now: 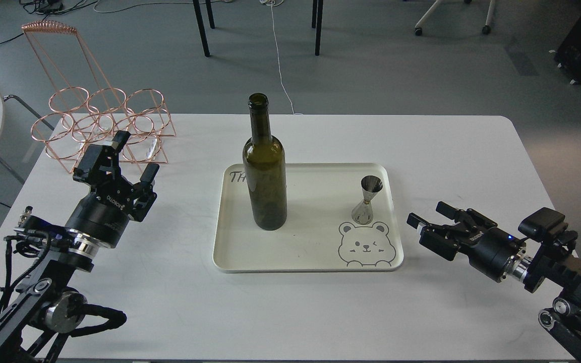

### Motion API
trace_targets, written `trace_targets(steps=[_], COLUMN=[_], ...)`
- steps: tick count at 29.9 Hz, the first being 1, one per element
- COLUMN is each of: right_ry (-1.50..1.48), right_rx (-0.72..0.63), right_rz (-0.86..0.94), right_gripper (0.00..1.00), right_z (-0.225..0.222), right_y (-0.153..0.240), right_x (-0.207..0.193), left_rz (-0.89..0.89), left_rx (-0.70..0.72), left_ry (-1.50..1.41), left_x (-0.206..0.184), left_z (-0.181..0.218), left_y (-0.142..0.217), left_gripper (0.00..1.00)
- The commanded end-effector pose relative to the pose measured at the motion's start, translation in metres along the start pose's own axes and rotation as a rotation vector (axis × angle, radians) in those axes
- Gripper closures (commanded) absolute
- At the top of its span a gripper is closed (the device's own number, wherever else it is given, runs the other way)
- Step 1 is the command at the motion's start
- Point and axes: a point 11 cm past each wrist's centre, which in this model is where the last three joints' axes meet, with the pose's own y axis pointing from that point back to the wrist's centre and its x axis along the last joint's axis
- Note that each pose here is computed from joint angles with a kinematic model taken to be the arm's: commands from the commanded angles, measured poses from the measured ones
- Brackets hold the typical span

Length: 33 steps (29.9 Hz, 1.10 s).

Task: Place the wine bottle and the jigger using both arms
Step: 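Move the right gripper toward the metal jigger on the tray, then close the right gripper around the metal jigger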

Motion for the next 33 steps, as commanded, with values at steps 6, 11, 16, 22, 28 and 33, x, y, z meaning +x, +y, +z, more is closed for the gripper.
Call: trace_targets(steps=[6, 11, 16, 22, 28, 33], right_ry=[0.044, 0.042, 0.04, 0.043, 0.092, 0.115], right_rx=[0.015, 0.021, 0.05, 0.048, 0.066, 0.095], right_rz=[0.154, 0.18, 0.153, 0.125, 0.106, 0.057], right_gripper=[0.02, 0.03, 0.04, 0.05, 0.09, 0.15], right_z=[-0.015, -0.018, -0.028, -0.027, -0.024, -0.029], right_y=[-0.044, -0.068, -0.082, -0.084, -0.095, -0.099], right_x=[-0.001, 0.007, -0.001, -0.008, 0.002, -0.006], left_rz=[0.001, 0.001, 0.002, 0.003, 0.004, 0.004], left_rx=[0.002, 0.002, 0.002, 0.001, 0.001, -0.001], left_ry=[0.002, 0.001, 0.0, 0.001, 0.004, 0.002], left_x=[0.0, 0.0, 0.0, 0.0, -0.001, -0.001], left_z=[-0.001, -0.001, -0.001, -0.001, -0.002, -0.001], left_y=[0.001, 0.001, 0.001, 0.001, 0.001, 0.001], left_gripper=[0.02, 0.02, 0.02, 0.02, 0.02, 0.02])
